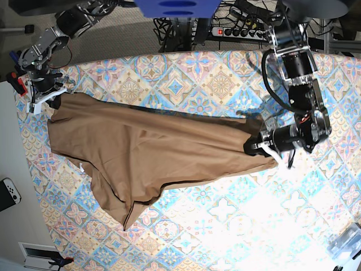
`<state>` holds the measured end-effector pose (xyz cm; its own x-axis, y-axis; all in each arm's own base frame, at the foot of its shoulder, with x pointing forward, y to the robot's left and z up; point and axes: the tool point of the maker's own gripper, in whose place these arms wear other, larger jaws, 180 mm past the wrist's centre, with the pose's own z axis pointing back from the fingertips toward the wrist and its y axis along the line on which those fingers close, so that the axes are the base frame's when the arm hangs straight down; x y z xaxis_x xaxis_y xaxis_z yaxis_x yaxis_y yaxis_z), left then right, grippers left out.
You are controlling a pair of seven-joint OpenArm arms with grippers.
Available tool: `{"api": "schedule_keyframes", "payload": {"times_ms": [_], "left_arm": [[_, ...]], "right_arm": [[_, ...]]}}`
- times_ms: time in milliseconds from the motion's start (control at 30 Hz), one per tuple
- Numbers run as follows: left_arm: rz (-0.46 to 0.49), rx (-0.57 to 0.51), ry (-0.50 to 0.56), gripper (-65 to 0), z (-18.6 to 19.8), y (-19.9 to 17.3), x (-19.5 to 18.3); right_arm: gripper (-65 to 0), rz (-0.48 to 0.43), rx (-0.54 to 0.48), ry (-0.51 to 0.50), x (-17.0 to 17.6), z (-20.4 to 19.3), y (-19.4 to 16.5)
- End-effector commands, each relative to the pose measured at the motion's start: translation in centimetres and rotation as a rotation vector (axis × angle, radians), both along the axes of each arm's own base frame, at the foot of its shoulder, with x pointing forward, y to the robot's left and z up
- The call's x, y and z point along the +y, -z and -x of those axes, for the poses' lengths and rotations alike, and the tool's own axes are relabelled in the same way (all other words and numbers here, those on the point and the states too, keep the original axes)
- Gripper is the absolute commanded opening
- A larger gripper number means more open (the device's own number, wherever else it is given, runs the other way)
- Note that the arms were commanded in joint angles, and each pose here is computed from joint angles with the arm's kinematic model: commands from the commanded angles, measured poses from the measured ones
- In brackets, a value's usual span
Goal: Layout the t-shirt on the table in an organized manner, then fold the t-shirt properly
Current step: 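Lower the left gripper and regrasp the shirt edge further along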
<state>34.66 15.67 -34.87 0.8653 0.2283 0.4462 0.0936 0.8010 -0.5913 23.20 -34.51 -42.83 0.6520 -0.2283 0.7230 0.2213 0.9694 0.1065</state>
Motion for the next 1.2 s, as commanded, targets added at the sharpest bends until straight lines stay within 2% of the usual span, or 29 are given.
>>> {"api": "schedule_keyframes", "payload": {"times_ms": [0,100,167,200,367,500,633,700,833,1033,1167], "left_arm": [[-0.024,-0.043,0.017,-56.6,-1.1,-1.3,-0.1],[-0.144,-0.043,0.091,-39.7,-1.4,-1.0,-0.6],[-0.203,-0.070,0.136,-33.1,-1.3,-1.5,-1.2],[-0.227,-0.091,0.143,-32.3,-1.4,-2.0,-1.3],[-0.269,-0.166,0.130,-34.9,-1.3,-3.1,-1.2],[-0.300,-0.198,0.155,-36.0,1.2,-3.3,-1.8],[-0.328,-0.134,0.163,-36.1,3.8,-0.9,-1.6],[-0.363,-0.113,0.134,-36.1,4.4,0.5,-0.7],[-0.424,-0.116,0.099,-36.1,5.0,2.0,0.4],[-0.477,-0.099,0.084,-36.1,5.1,2.9,1.5],[-0.470,-0.084,0.076,-36.1,3.9,3.5,1.1]], "right_arm": [[-65.0,0.031,-0.025,0.002,-1.0,-0.5,-1.2],[-65.0,0.030,-0.024,0.003,-1.0,-0.5,-1.1],[-65.0,0.030,-0.024,0.003,-1.0,-0.5,-1.1],[-65.0,0.029,-0.023,0.003,-0.9,-0.5,-1.1],[-65.0,0.030,-0.023,0.002,-1.0,-0.5,-1.1],[-65.0,0.030,-0.021,0.002,-1.0,-0.4,-1.1],[-65.0,0.030,-0.021,0.002,-1.0,-0.4,-1.1],[-65.0,0.030,-0.021,0.002,-1.0,-0.4,-1.1],[-65.0,0.030,0.005,0.002,-1.0,0.7,-0.5],[-65.0,0.030,0.011,0.002,-1.0,0.9,-0.3],[-65.0,0.030,0.011,0.002,-1.0,0.9,-0.3]]}}
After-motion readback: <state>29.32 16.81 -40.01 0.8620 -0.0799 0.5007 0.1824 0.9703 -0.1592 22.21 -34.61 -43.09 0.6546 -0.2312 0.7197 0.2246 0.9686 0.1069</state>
